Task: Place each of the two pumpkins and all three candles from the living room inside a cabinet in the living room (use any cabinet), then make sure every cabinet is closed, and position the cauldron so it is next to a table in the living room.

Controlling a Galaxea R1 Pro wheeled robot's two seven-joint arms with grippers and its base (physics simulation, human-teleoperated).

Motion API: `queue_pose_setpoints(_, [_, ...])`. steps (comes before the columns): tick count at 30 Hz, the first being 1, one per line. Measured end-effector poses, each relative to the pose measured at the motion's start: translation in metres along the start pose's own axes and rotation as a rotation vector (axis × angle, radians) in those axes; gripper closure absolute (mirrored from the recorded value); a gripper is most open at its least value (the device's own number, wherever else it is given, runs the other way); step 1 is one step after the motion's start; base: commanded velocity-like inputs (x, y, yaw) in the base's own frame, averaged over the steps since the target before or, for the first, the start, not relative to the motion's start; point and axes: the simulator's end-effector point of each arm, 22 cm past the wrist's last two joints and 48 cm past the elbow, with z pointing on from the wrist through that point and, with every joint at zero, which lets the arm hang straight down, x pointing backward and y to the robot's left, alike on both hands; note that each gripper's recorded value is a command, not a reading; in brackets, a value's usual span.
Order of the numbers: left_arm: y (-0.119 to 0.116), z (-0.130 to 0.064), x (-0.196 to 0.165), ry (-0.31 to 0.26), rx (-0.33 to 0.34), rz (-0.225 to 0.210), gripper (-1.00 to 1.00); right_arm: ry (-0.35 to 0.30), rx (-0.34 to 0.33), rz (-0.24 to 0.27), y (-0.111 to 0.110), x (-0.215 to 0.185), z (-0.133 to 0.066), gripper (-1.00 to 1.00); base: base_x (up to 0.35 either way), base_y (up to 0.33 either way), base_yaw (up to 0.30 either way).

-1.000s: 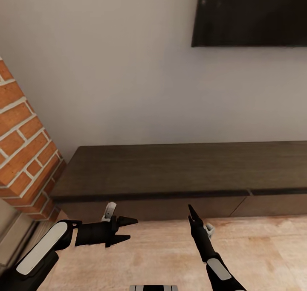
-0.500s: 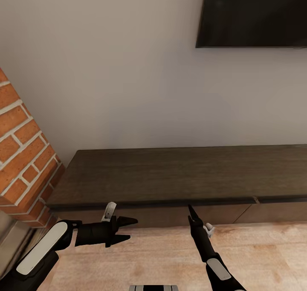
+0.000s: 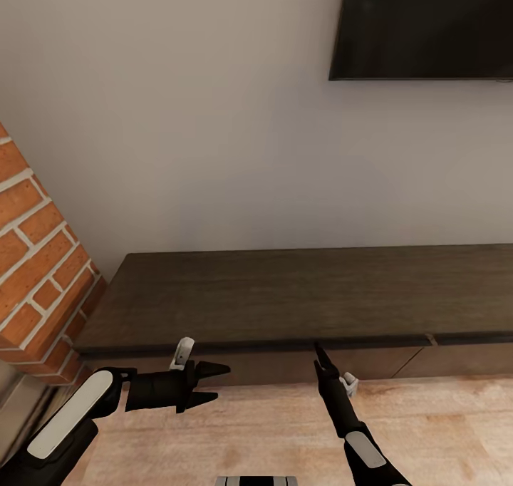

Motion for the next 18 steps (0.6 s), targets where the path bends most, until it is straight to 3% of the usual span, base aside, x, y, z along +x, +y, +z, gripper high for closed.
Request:
queue_pose_setpoints(12, [0.0000,0.0000,0.0000,0.000,0.000,0.000,-1.00,0.000,0.001,-0.002,-0.0003,0.0000,0.0000,-1.00,0.019,0.000,0.000])
queue_pose_setpoints(13, [0.0001,0.0000,0.0001,0.000,0.000,0.000,-1.00,0.000,0.001,-0.002,-0.0003,0.0000,0.0000,1.00,0.004,0.000,0.000])
queue_pose_setpoints(18, [0.0000,-0.0001,0.0002,0.000,0.000,0.000,-1.00,0.001,-0.009,-0.004,0.0026,0.0001,0.0006,1.00,0.001,0.000,0.000])
